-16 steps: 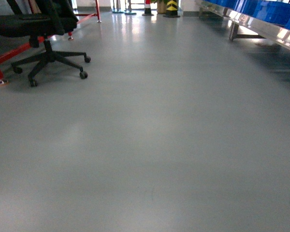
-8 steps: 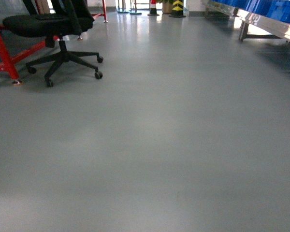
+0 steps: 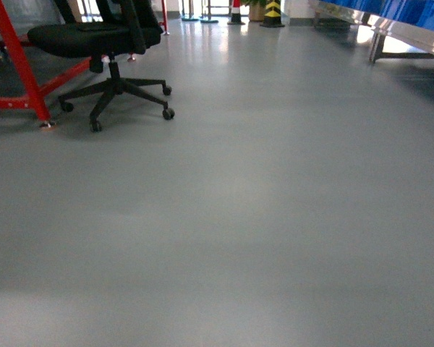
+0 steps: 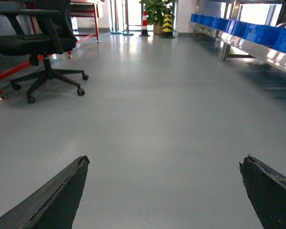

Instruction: Pick capacitor and pack into box

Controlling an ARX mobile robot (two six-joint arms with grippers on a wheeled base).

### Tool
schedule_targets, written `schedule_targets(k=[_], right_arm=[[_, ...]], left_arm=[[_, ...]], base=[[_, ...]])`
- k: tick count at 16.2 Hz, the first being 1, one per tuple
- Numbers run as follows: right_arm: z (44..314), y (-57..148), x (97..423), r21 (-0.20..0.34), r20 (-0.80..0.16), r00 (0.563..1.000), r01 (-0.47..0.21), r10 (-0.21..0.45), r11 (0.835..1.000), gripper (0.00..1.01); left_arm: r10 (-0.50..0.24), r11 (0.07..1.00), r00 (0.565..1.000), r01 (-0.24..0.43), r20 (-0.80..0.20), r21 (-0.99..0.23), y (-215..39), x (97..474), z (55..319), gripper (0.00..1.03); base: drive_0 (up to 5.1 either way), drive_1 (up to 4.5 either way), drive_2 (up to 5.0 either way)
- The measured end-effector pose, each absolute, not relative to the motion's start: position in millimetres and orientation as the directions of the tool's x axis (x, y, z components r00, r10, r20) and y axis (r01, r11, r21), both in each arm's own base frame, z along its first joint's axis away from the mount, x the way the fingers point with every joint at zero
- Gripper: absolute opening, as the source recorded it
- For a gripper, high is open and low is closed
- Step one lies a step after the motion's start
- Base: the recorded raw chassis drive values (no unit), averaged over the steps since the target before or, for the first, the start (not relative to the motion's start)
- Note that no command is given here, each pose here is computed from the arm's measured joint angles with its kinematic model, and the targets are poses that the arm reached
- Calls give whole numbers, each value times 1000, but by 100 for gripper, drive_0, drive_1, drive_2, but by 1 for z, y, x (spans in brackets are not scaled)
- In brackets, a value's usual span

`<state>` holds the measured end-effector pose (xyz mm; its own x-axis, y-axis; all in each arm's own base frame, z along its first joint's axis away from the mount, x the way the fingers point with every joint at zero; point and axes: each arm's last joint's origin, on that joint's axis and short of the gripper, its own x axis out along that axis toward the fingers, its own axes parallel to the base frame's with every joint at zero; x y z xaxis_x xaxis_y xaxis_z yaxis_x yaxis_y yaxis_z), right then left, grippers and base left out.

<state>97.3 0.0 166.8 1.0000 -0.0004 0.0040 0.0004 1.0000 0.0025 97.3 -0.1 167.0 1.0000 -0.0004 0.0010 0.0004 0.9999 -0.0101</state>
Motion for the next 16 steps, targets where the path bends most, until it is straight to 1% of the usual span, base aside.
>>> schedule_targets(k=[16], right_arm=[[167, 0, 97, 2, 2, 1000, 0, 0, 1000, 98]], left_arm=[[0, 1000, 1000, 0, 2, -10, 0, 97, 167, 44]], base=[[-510, 231, 231]])
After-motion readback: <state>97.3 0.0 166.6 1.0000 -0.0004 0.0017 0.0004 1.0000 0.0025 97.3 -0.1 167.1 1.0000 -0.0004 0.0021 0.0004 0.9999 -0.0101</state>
